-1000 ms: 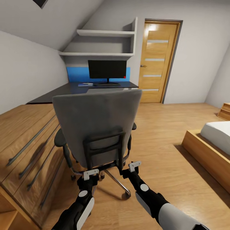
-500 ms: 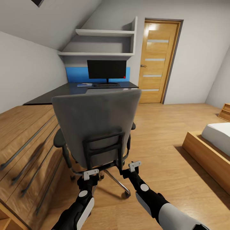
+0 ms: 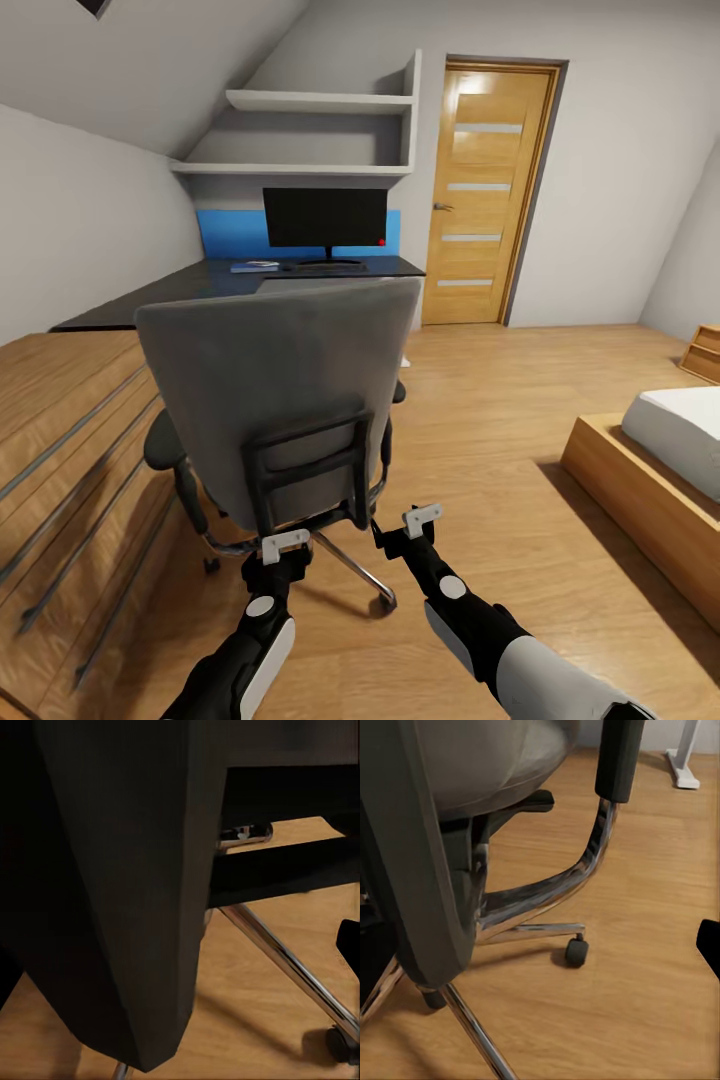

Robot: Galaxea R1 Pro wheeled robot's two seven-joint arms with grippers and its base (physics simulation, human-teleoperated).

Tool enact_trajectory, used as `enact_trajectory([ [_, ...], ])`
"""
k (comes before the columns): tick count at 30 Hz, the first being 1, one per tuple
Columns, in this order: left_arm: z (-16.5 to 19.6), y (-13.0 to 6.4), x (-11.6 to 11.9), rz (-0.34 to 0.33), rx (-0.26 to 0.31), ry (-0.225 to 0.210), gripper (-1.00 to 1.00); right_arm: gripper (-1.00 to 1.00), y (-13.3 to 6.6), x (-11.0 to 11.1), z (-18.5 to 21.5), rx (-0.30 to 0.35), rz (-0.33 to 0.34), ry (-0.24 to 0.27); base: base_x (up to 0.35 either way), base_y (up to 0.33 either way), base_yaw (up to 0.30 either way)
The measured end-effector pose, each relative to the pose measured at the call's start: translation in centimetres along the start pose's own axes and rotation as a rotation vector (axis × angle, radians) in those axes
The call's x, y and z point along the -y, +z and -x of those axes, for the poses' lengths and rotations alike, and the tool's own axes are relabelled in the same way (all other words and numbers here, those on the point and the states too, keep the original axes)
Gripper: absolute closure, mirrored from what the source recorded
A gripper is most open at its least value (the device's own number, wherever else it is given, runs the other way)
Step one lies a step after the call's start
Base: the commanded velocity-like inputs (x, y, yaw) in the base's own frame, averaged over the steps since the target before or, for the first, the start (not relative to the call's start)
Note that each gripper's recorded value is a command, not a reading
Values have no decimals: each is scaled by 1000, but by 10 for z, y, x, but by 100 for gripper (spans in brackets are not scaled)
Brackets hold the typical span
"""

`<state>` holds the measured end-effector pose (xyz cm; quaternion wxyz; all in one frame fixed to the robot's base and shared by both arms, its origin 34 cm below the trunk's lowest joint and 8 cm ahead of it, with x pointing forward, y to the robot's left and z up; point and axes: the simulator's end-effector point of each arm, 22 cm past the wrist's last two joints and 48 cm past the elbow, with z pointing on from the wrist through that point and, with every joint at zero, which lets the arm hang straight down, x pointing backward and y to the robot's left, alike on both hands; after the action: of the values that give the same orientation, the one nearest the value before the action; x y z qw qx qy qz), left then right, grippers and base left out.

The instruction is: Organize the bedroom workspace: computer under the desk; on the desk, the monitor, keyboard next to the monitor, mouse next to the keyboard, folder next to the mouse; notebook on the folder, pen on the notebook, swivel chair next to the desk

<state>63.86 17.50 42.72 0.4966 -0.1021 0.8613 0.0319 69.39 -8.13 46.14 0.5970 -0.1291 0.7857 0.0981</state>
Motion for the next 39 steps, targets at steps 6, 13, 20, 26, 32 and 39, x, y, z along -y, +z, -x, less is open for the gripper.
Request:
enact_trajectory([
  [6, 0, 0, 0, 0, 0, -1, -100, -100, 0, 0, 0, 0, 0, 0, -65, 118, 0],
  [13, 0, 0, 0, 0, -1, -1, -100, -100, 0, 0, 0, 0, 0, 0, -120, 157, 0],
  [20, -1, 0, 0, -1, -2, -2, -100, -100, 0, 0, 0, -1, 0, 0, -199, 242, 0],
  [26, -1, 0, 0, 0, -2, -1, -100, -100, 0, 0, 0, 0, 0, 0, -110, 186, 0],
  [32, -1, 0, 0, 0, -3, -1, -100, -100, 0, 1, 0, 0, -1, 0, -12, 23, 0],
  [39, 0, 0, -1, 2, -1, 0, -100, -100, 0, 1, 0, 0, -1, 0, -1, 2, 0],
])
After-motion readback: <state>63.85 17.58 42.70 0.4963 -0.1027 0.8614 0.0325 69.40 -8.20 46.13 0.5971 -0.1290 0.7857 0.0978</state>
